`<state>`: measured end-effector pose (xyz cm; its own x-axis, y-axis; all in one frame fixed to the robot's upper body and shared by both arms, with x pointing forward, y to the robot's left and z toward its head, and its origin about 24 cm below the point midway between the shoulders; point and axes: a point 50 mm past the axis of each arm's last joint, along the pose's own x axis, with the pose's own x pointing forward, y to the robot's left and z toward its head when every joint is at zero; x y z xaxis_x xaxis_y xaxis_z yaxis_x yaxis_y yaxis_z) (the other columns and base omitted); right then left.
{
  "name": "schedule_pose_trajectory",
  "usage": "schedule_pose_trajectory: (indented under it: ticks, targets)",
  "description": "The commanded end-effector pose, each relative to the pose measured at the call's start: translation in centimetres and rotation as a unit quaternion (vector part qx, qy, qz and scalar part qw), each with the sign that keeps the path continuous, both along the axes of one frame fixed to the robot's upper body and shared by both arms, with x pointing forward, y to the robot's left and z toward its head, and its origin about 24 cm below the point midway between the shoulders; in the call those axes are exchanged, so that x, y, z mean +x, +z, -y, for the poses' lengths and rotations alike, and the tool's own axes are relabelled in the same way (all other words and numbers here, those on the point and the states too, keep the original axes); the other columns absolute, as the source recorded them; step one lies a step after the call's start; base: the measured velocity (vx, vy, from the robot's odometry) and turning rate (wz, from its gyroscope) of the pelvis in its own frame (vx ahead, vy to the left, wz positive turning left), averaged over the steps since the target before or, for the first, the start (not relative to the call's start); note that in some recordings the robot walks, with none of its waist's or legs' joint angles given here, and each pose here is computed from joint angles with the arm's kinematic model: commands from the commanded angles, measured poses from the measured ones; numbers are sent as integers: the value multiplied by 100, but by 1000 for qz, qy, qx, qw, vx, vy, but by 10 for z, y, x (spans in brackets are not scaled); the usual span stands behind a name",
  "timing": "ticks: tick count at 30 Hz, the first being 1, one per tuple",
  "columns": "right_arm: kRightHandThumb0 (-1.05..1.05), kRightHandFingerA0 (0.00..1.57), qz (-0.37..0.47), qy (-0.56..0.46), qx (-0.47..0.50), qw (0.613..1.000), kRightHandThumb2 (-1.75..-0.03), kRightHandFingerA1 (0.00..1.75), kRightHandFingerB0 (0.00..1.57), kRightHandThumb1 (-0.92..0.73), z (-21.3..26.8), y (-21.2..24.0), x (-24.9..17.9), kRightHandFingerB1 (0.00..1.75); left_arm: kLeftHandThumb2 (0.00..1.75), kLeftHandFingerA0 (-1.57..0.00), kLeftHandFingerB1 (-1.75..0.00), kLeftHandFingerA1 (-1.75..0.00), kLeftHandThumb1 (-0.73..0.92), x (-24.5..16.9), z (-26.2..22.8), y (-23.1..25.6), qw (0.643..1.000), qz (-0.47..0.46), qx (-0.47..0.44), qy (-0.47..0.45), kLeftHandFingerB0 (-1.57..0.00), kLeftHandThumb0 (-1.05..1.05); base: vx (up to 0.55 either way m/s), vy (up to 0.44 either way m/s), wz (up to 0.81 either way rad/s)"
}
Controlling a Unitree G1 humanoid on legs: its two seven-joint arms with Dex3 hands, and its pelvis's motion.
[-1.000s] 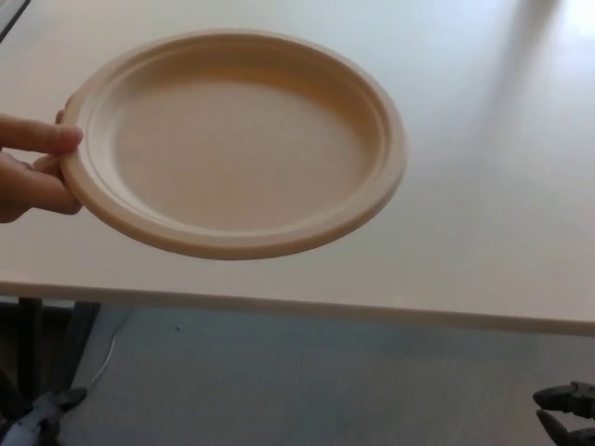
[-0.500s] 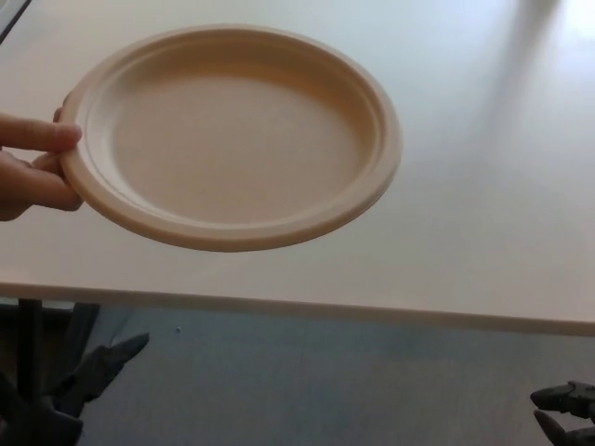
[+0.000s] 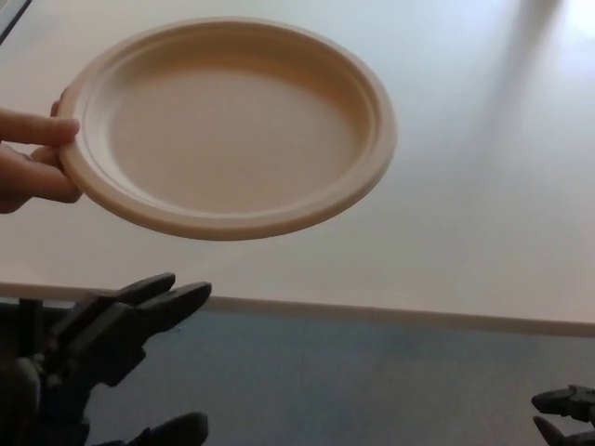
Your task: A person passes a plate to the robot and the robot grabs it with its left hand and places it at the centre of the table infront of it
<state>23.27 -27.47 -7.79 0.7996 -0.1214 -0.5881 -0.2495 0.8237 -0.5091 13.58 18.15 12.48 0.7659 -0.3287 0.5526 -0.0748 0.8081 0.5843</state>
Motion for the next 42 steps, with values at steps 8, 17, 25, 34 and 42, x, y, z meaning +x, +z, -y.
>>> schedule_pose_trajectory:
  ticks: [8, 17, 25, 34, 42]
  targets:
    - [-70, 33, -18, 2, -21, 1000, -63, 63, 37, -84, 13, 0, -6, 48, 106, -31, -44, -55, 66, -47, 10, 70, 963, 262, -29, -53, -18, -80, 0, 0, 0]
    - [-71, 37, -14, 4, -23, 1000, -65, 67, 37, -82, 13, 1, -5, 50, 63, -57, -97, -63, 76, -44, 8, 81, 916, 397, -48, -25, -81, -71, 0, 0, 0]
    - [-72, 38, -11, 9, -30, 999, -65, 67, 37, -83, 14, 5, 0, 51, 81, -22, -44, -46, 48, -26, 21, 93, 938, 346, -31, 11, -30, -67, 0, 0, 0]
    - [-73, 42, -9, 8, -29, 1000, -65, 68, 36, -84, 15, 6, 1, 52, 90, -3, -18, -9, 53, 14, 8, 97, 924, 285, 240, 87, -2, -87, 0, 0, 0]
    - [-71, 44, -11, 8, -28, 1000, -65, 66, 39, -83, 16, 9, 5, 49, 95, -10, -8, -8, 62, 48, 7, 90, 902, 221, 353, 111, -3, -101, 0, 0, 0]
